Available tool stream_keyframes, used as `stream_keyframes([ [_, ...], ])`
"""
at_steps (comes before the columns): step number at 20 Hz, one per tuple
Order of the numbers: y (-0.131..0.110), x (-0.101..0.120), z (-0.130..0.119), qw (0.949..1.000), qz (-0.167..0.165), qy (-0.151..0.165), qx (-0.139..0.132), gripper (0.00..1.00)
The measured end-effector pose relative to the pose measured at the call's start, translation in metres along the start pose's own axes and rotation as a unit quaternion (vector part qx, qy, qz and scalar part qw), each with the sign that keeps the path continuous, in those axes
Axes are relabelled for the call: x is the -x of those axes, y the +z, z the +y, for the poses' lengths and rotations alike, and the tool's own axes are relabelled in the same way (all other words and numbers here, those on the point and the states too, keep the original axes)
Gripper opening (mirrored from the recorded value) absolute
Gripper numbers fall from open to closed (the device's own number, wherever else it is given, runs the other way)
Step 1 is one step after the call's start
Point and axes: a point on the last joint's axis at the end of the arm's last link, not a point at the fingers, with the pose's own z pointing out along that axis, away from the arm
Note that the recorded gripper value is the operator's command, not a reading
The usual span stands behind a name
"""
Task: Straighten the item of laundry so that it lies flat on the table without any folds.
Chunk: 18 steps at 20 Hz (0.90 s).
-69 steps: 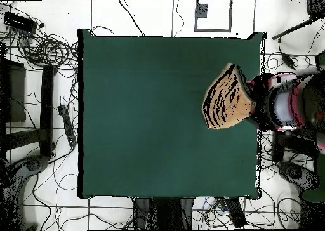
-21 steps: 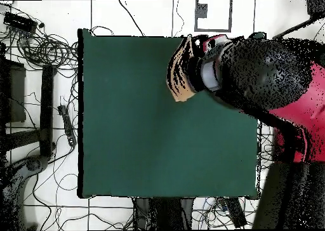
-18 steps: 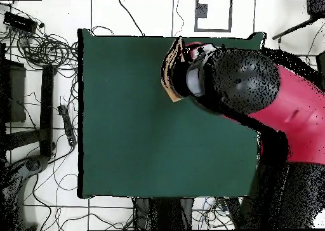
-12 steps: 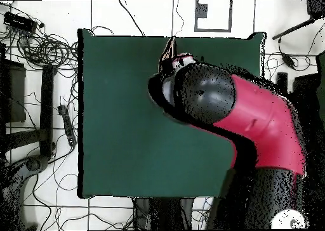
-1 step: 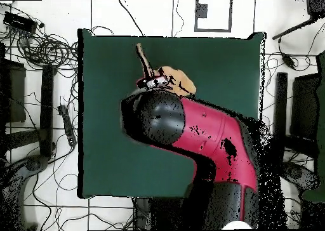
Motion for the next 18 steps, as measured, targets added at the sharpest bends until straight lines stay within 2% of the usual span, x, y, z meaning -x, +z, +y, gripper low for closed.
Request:
stream_keyframes([
  [5,0.013,-0.025,-0.021,0.9996,0.006,0.017,-0.021,0.0],
  [9,0.008,-0.037,-0.023,0.9992,0.005,0.033,-0.024,0.0],
  [12,-0.002,-0.046,-0.024,0.9978,0.009,0.059,-0.028,0.0],
  [16,-0.01,-0.041,-0.026,0.996,0.02,0.075,-0.045,0.0],
  [18,-0.021,-0.018,-0.024,0.9931,0.036,0.089,-0.067,0.0],
])
